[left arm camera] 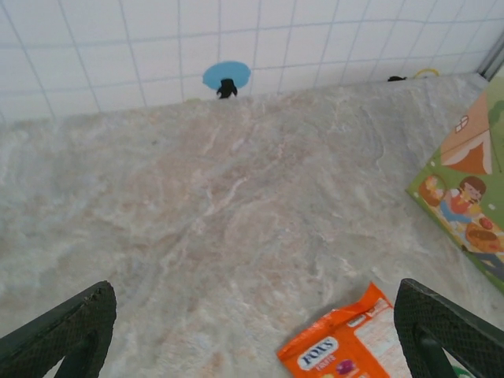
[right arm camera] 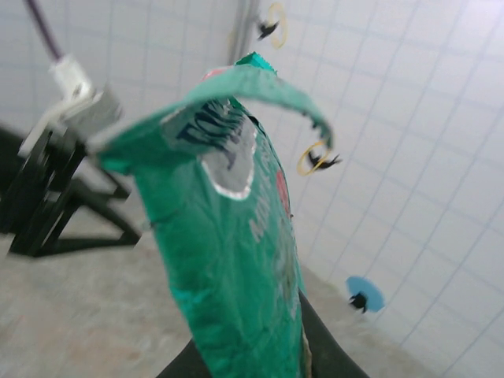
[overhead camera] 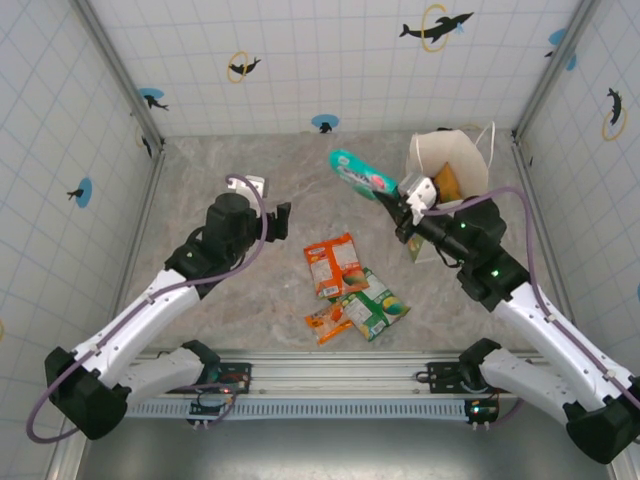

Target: Place the snacks into the paper bag

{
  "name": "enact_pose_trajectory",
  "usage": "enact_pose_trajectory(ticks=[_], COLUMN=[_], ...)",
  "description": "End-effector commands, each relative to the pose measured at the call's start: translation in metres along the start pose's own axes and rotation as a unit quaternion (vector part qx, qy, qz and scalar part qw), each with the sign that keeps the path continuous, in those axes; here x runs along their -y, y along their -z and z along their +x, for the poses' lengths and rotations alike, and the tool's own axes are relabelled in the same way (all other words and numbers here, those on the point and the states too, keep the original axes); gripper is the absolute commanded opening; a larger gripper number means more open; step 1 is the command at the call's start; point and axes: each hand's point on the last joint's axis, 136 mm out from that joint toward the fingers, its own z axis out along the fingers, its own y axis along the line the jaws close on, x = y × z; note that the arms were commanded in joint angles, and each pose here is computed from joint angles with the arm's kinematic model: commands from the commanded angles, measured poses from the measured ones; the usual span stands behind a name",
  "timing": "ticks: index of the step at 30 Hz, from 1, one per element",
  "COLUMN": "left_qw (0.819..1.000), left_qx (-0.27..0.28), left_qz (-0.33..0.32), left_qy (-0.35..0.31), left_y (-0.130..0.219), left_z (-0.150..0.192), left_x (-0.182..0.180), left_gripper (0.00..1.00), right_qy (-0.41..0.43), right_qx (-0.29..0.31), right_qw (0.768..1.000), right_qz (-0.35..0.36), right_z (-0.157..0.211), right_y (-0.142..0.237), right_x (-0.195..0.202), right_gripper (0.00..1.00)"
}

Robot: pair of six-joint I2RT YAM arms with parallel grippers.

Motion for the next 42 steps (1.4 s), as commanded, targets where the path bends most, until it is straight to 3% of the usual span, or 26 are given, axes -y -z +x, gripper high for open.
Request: enact_pose_trajectory(ticks=[1, 9, 17, 26, 37, 40, 42], left_qw=[0.997, 0.994, 0.991, 0.990, 0.987, 0.987, 0.987], left_qx=[-0.016, -0.050, -0.066, -0.076, -0.088, -0.088, -0.088], left_qz=[0.034, 0.058, 0.069, 0.069, 0.084, 0.085, 0.085], left_qy=[0.062, 0.080, 0.090, 0.094, 0.104, 0.104, 0.105], left_y=[-0.010, -0.027, -0.035, -0.038, -0.042, -0.043, -0.042], left_z=[0.012, 0.026, 0.034, 0.041, 0.045, 0.045, 0.045], left_x=[0.012, 0.024, 0.030, 0.030, 0.037, 0.037, 0.037], left_gripper=[0.92, 0.92, 0.92, 0.91, 0.90, 0.90, 0.90], right_qy=[0.007, -0.023, -0.125, -0.194, -0.216, -0.220, -0.221], right_qx=[0.119, 0.129, 0.098, 0.050, 0.020, 0.018, 0.019], right_qw=[0.989, 0.966, 0.945, 0.940, 0.937, 0.936, 0.935], right_qz=[0.091, 0.224, 0.288, 0.277, 0.274, 0.274, 0.277], right_z=[-0.081, -0.091, -0.035, 0.029, 0.064, 0.067, 0.067], right_y=[0.016, 0.038, 0.054, 0.048, 0.045, 0.045, 0.046], right_x=[0.047, 0.135, 0.192, 0.190, 0.184, 0.183, 0.183], right_gripper=[0.05, 0.05, 0.05, 0.06, 0.08, 0.13, 0.24])
